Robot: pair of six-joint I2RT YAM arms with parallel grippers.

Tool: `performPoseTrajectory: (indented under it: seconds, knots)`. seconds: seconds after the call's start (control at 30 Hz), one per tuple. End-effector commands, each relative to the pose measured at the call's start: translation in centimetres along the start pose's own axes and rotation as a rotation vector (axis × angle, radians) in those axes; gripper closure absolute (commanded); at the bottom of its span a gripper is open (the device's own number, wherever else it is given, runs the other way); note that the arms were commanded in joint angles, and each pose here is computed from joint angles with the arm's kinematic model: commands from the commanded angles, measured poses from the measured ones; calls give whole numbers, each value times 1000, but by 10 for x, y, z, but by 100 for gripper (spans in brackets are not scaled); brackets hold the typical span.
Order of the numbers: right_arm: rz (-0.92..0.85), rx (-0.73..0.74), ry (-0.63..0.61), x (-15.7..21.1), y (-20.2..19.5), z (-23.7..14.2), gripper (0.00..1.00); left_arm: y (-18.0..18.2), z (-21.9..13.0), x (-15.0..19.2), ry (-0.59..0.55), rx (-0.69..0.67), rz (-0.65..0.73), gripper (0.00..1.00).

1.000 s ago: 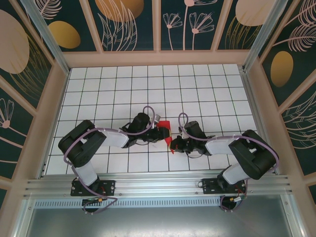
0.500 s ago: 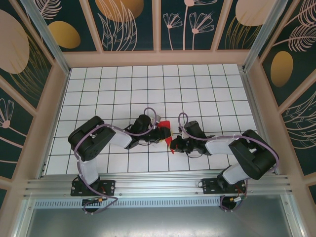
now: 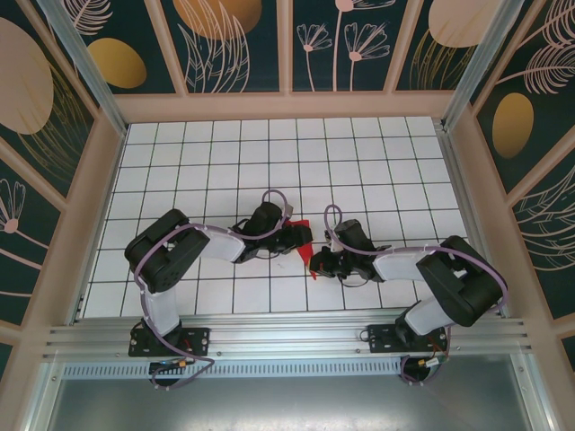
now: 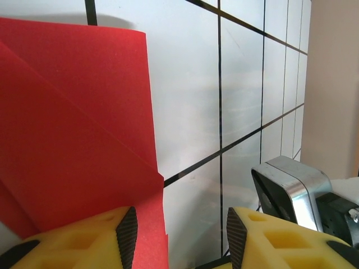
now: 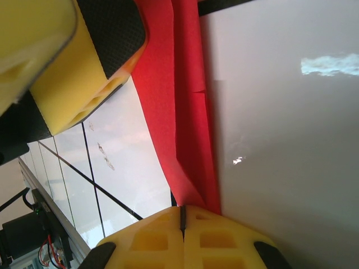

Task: Fold a paper plane with a square sheet of paper (pick it up from the middle)
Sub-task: Fold the wing for the fifth time at the center of the table.

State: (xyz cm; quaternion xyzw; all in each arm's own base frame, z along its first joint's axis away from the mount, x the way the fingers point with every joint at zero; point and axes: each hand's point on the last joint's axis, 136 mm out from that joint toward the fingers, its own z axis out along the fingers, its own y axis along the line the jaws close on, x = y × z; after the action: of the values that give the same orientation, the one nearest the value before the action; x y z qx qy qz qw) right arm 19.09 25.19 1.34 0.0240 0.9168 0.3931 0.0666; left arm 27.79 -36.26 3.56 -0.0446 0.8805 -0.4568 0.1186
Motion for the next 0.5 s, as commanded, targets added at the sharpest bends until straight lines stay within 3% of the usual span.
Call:
performPoseTrajectory:
  seconds: [0.0,0.47]
  knots:
    - [109,252,94,39,-68,-3,100,31,-3,-26,-89,-127,17,51]
    - [112,256,98,40,-70,-3,100,39,1,-51,-98,-174,58,49]
